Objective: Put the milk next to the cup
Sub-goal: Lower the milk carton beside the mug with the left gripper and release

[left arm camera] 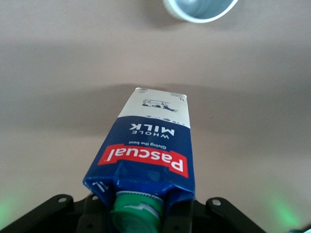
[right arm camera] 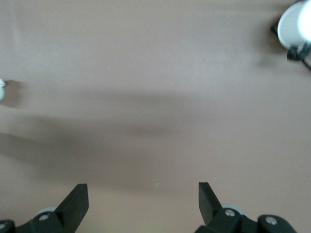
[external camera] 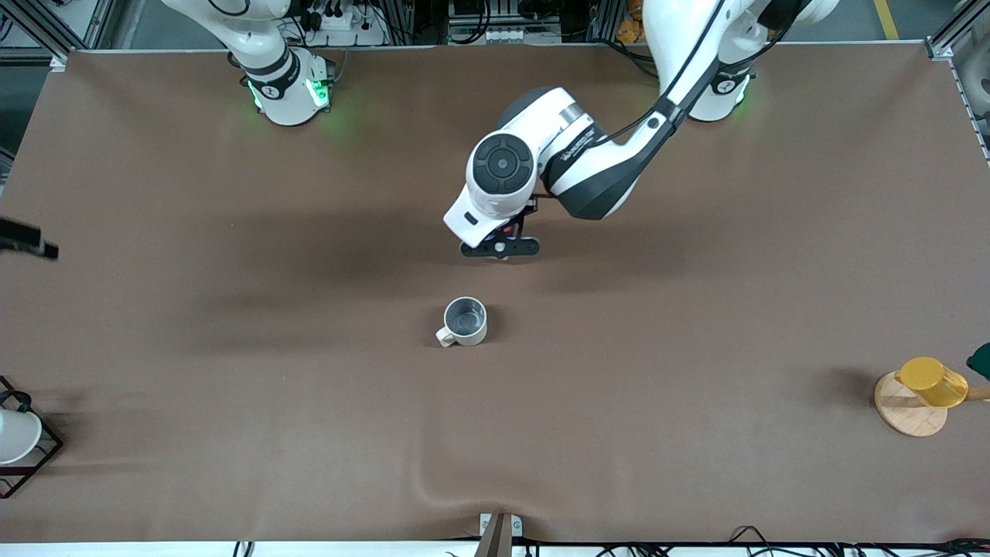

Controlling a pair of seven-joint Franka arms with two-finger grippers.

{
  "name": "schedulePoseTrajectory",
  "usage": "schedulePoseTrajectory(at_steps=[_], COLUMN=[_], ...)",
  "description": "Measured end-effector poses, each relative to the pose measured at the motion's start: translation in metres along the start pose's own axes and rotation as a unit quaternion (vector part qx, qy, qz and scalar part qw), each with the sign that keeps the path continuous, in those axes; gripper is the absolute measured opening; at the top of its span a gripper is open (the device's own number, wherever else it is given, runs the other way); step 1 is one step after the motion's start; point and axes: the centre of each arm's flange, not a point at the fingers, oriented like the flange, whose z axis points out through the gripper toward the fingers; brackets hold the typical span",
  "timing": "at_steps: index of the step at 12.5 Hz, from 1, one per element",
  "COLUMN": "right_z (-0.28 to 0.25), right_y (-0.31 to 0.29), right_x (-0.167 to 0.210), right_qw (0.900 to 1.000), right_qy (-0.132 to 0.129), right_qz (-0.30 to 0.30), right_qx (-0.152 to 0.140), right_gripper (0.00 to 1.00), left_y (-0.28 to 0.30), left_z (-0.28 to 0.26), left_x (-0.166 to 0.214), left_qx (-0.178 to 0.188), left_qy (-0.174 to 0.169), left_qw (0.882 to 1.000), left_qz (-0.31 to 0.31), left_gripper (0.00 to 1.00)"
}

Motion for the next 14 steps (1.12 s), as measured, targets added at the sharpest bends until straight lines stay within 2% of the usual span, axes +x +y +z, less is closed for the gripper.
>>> schedulePoseTrajectory(at_steps=[3,5,8,14], right_z=[-0.003,0.014,0.020,-0.004], right_y=[-0.047,-0.058,-0.062,-0.062], right_x=[-0.017,-0.021,-0.027,-0.028], right_qw=[1.000,1.000,1.000,0.998], right_qy=[0.007,0.014,0.014,0.040], right_qz=[0.016,0.008,0.005,0.003], right_qx=[0.001,-0.013,-0.024,-0.037], right_gripper=[1.00,1.00,1.00,1.00], left_y=[0.011,0.015,0.015,0.011], left_z=[0.013,0.019,0.031,0.040], left_x=[0.007,0.011,0.020,0.028], left_qx=[-0.011,-0.018,-0.018,-0.010], left_qy=[0.026,0.036,0.044,0.052], left_qw=[0.999,0.999,0.998,0.998], left_qz=[-0.015,-0.021,-0.029,-0.036], left_gripper=[0.33,0.33,0.33,0.33])
